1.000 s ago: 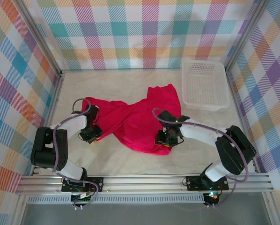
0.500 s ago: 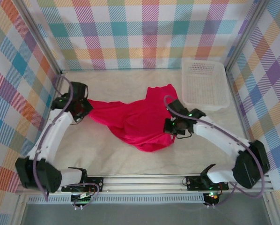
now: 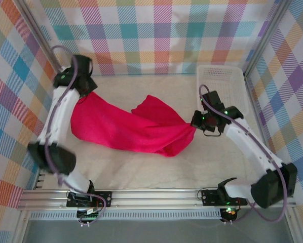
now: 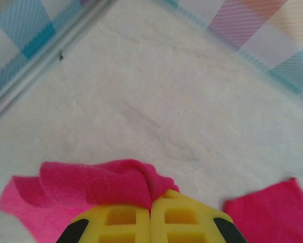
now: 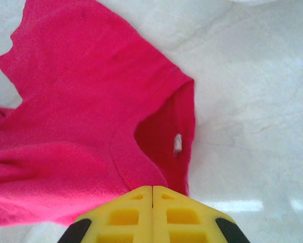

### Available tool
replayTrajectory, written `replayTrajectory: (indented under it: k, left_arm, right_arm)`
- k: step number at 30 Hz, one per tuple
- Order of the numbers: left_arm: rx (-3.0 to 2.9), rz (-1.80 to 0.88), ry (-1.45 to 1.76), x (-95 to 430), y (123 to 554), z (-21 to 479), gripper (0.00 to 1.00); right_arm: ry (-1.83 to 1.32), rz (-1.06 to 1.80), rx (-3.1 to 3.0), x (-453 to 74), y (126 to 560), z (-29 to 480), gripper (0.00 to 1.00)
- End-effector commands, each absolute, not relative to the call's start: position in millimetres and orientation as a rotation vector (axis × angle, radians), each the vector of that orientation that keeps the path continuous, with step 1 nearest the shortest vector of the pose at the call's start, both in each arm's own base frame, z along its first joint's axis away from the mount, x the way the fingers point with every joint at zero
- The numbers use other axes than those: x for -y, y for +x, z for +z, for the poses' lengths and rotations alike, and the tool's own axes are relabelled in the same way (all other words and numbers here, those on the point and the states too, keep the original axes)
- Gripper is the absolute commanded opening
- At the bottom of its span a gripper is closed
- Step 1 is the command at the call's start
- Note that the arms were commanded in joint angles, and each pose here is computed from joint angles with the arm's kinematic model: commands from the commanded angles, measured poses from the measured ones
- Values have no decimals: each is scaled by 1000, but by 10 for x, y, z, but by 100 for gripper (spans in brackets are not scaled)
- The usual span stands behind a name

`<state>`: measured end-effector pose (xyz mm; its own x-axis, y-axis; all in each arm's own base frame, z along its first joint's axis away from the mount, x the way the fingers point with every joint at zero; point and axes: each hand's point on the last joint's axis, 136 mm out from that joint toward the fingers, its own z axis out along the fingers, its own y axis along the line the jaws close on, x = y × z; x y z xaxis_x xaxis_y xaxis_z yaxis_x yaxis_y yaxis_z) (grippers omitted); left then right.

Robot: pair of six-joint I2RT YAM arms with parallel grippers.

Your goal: Fold the inside-out t-shirt

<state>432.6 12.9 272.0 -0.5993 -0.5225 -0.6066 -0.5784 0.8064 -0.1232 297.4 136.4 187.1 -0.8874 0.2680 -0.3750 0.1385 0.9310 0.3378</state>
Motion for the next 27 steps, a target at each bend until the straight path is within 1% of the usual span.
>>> replayTrajectory:
  k: [1, 2, 3, 4, 5, 6, 8, 11, 13, 16, 19, 21, 23, 27]
  left_arm:
    - [-2569, 259, -775, -126, 4603, 1959, 0]
    - [-2608, 278, -769, -105, 4657, 1849, 12]
    - [-2636, 297, -763, -81, 4658, 1795, 18]
    - [-2636, 317, -750, -56, 4639, 1811, 28]
    - [-2620, 327, -724, 4, 4591, 1870, 46]
    - [-2599, 313, -682, 105, 4527, 1939, 59]
    - [-2586, 214, -559, 426, 4350, 2025, 66]
    - [-2607, -156, -254, 1285, 3967, 1982, 69]
    - [-2613, -523, -10, 1989, 3561, 1881, 69]
    - [-2574, -784, 218, 2597, 3010, 1712, 70]
    - [-2580, -795, 365, 2838, 2654, 1498, 71]
    - [-2607, -760, 422, 2902, 2527, 1327, 71]
    - [-2638, -713, 465, 2954, 2451, 1161, 72]
    - [-2696, -562, 494, 2964, 2469, 841, 72]
  right_arm:
    - [252, 498, -2644, -1571, 3315, 1895, 0]
    - [254, 499, -2655, -1607, 3394, 1846, 0]
    - [266, 495, -2669, -1625, 3458, 1785, 0]
    - [273, 492, -2681, -1641, 3513, 1729, 0]
    - [284, 489, -2703, -1652, 3557, 1652, 0]
    - [291, 489, -2719, -1662, 3590, 1599, 0]
    - [301, 491, -2740, -1683, 3647, 1506, 0]
    - [325, 480, -2762, -1658, 3701, 1407, 0]
    - [340, 486, -2769, -1644, 3735, 1376, 0]
    - [353, 491, -2767, -1614, 3780, 1376, 0]
    - [359, 490, -2766, -1588, 3803, 1398, 0]
    - [354, 496, -2759, -1591, 3812, 1436, 0]
    - [351, 498, -2754, -1586, 3810, 1463, 0]
    - [349, 503, -2746, -1575, 3800, 1511, 0]
